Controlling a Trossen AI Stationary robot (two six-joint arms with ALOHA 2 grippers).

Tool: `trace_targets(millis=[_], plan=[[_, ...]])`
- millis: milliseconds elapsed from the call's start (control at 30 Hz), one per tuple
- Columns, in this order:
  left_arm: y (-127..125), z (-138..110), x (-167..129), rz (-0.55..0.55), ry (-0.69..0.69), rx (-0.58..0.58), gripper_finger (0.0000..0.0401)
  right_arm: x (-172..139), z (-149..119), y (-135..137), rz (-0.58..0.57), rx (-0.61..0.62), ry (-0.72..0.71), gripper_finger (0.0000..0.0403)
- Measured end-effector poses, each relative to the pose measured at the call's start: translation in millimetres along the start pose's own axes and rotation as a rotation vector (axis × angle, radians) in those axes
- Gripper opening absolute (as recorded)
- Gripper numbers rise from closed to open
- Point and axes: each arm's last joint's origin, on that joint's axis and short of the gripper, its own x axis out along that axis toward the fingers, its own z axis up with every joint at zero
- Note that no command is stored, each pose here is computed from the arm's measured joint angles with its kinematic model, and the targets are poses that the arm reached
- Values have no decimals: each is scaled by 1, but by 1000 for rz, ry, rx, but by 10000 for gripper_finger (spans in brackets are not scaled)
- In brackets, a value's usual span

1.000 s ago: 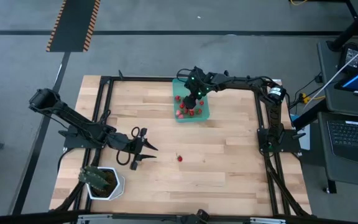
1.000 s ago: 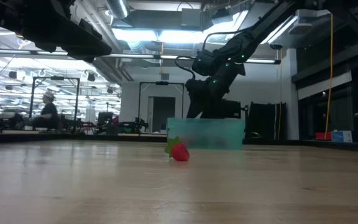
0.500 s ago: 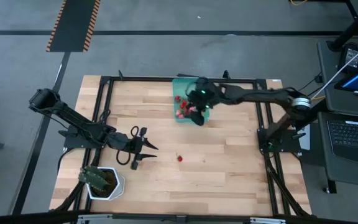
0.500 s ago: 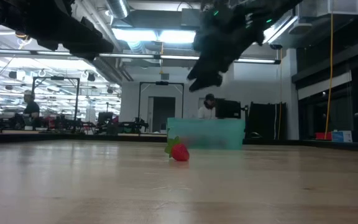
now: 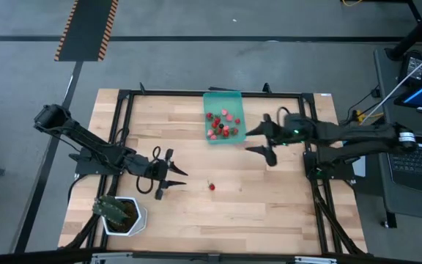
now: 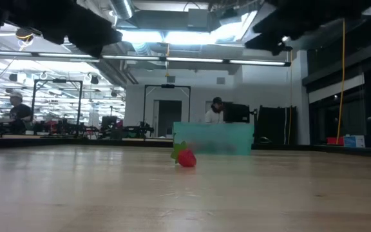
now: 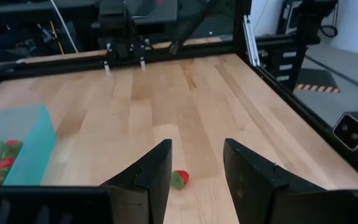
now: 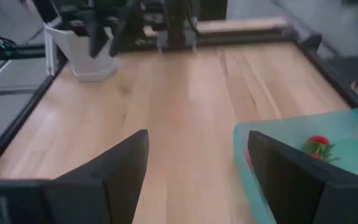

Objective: Pick and placing Produce into tupperware
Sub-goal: Put the red strawberry into the blue bin

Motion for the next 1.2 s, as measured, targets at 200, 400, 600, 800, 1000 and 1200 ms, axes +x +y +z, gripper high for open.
trace_targets(millis=[200, 400, 600, 800, 1000, 1200], plan=[[10, 0, 3, 44, -7, -108, 137, -23, -28, 12, -18, -23, -70, 275], [20, -2, 15, 92, 30, -122, 137, -27, -56, 12, -38, 49, -57, 275], [19, 4, 46, 112, 182, -34, 137, -24, -76, 11, -42, 98, -14, 275], [12, 14, 82, 106, 383, 63, 137, -23, -82, 10, -42, 102, -9, 275], [7, 27, 106, 104, 518, 90, 137, -22, -85, 10, -41, 101, -12, 275], [-1, 34, 125, 164, 622, 160, 137, -22, -85, 11, -36, 100, -11, 275]])
